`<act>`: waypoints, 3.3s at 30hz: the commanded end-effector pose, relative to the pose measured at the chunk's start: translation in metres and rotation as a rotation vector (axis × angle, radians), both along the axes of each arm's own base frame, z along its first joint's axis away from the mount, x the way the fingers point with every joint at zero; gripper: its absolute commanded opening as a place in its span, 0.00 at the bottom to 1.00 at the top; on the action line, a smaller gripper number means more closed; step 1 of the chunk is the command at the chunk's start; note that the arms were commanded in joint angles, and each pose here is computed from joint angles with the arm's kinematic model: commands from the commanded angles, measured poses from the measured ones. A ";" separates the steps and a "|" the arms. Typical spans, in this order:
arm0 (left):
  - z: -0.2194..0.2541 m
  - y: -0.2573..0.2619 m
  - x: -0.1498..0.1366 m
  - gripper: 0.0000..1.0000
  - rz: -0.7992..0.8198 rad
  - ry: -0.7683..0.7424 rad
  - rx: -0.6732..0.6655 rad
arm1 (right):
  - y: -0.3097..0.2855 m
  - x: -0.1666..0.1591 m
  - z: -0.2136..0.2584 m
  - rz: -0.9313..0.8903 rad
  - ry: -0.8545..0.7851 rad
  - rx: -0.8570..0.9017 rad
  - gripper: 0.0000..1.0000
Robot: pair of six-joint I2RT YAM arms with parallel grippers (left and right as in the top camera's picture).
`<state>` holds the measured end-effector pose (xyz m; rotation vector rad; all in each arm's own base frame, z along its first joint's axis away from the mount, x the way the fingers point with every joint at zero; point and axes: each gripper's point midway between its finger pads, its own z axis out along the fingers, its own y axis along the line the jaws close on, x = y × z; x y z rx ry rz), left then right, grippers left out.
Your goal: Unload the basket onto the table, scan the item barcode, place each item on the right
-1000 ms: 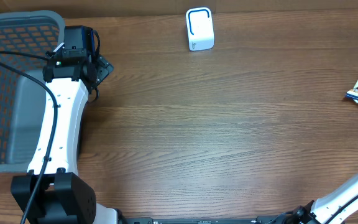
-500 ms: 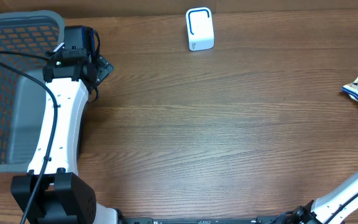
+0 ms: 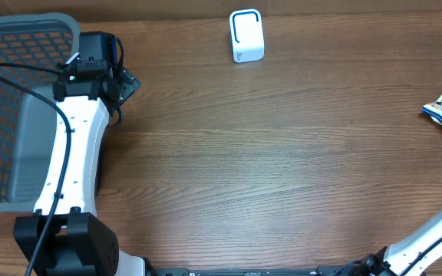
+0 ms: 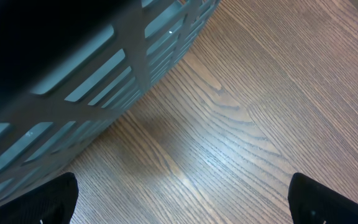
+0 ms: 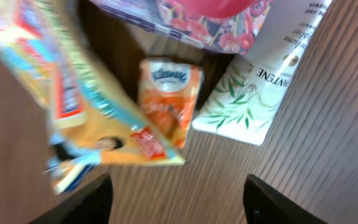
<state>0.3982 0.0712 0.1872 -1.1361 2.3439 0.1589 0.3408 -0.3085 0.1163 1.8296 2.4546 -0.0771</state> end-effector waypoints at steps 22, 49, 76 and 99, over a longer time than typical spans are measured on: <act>0.011 0.009 0.001 1.00 0.029 -0.025 0.027 | 0.244 -0.061 0.238 0.517 -0.459 -0.121 0.72; 0.011 0.009 0.001 1.00 0.029 -0.025 0.027 | 0.306 -0.099 0.182 0.655 -0.360 0.101 1.00; 0.011 0.009 0.001 1.00 0.029 -0.026 0.027 | 0.375 -0.097 0.117 1.195 -0.984 -0.258 1.00; 0.011 0.009 0.001 1.00 0.030 -0.025 0.027 | 0.338 -0.100 0.050 1.023 -1.318 -0.580 1.00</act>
